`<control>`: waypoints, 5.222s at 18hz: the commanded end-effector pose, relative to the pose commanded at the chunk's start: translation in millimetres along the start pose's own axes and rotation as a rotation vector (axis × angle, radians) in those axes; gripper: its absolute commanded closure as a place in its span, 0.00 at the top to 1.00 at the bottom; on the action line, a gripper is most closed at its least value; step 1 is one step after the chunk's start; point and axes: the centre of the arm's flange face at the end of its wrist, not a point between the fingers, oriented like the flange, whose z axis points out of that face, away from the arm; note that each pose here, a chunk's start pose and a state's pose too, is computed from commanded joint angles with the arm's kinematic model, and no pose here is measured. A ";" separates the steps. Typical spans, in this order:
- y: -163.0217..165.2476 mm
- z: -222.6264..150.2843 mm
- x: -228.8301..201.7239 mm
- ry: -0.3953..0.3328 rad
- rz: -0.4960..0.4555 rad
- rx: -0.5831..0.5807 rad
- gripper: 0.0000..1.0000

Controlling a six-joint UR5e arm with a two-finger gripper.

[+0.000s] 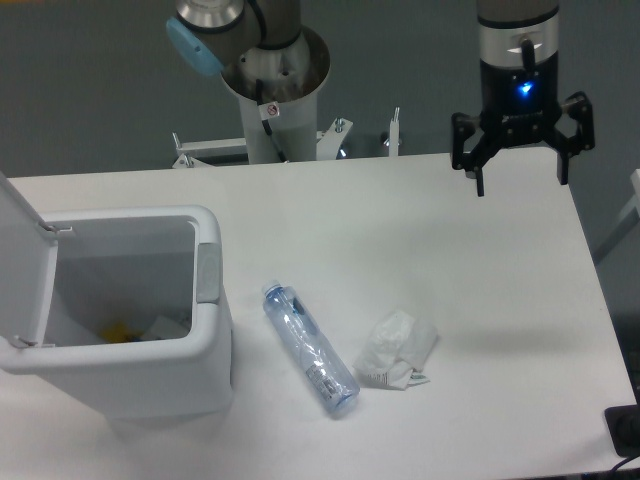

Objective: Place the trash in the trash can
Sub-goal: 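Move the open gripper down over the crumpled clear plastic bag, then close the gripper on the plastic bag and lift it, then carry the plastic bag over the trash can opening, then open the gripper to drop the bag into the trash can, then move the gripper down to the clear water bottle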

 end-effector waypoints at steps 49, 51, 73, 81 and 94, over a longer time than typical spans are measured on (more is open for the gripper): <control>-31.4 157.2 81.5 0.168 0.070 0.121 0.00; -38.4 123.5 85.5 0.161 -0.082 0.156 0.00; -55.1 -89.9 360.8 0.491 -0.114 0.366 0.06; -60.2 -100.6 316.6 0.440 -0.180 0.409 1.00; -76.2 153.9 174.2 0.318 -0.553 0.056 1.00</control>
